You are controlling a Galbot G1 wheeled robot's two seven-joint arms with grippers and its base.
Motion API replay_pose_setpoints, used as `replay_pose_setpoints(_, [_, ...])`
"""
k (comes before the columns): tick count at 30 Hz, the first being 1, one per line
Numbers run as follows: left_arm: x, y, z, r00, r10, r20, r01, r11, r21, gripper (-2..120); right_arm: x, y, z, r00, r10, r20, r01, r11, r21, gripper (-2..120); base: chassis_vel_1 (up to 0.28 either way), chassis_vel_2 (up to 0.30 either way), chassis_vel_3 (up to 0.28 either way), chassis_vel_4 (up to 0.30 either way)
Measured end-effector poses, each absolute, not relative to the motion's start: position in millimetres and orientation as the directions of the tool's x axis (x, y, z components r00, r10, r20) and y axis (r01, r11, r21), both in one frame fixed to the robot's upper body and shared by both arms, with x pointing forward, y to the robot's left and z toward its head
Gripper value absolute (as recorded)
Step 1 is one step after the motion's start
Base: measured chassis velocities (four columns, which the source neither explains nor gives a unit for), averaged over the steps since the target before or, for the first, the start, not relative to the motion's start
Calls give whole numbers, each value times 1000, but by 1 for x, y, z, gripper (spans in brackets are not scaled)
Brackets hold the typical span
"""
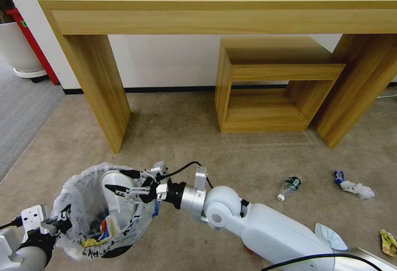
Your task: Pick up the trash bin and place the garbage on the floor into it.
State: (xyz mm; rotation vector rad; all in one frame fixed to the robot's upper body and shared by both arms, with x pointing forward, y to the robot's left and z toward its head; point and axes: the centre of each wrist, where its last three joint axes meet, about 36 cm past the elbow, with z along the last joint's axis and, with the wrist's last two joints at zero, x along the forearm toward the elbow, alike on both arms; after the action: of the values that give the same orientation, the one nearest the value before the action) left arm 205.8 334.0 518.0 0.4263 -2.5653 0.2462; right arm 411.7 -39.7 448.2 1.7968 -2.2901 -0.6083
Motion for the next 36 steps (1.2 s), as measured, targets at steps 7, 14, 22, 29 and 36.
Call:
replay_pose_setpoints(7, [207,336,519,-816,-253,520,-342,936,-81,1,442,-56,480,-482,-871,-94,-818,409,405,100,0,0,0,0])
replay_pose_setpoints(14, [208,337,520,-822,-252,511,-336,939,-77,1,472,-119,499,-844,-466,266,-401,877,264,100,0,0,0,0])
replay_pose_setpoints(22, [202,335,521,-825,-264,500,-340,938,-67,1,437,-184,497,-868,-46,494,-44,999,15,100,0,0,0,0])
replay_pose_setpoints(29, [196,327,526,-835,-269,480,-347,934,-80,1,402,-203,493,-865,86,495,137,988,68,100,0,0,0,0])
replay_pose_setpoints(36, [195,326,527,-842,-272,465,-346,935,-80,1,375,-228,509,-998,19,-56,10,987,159,100,0,0,0,0])
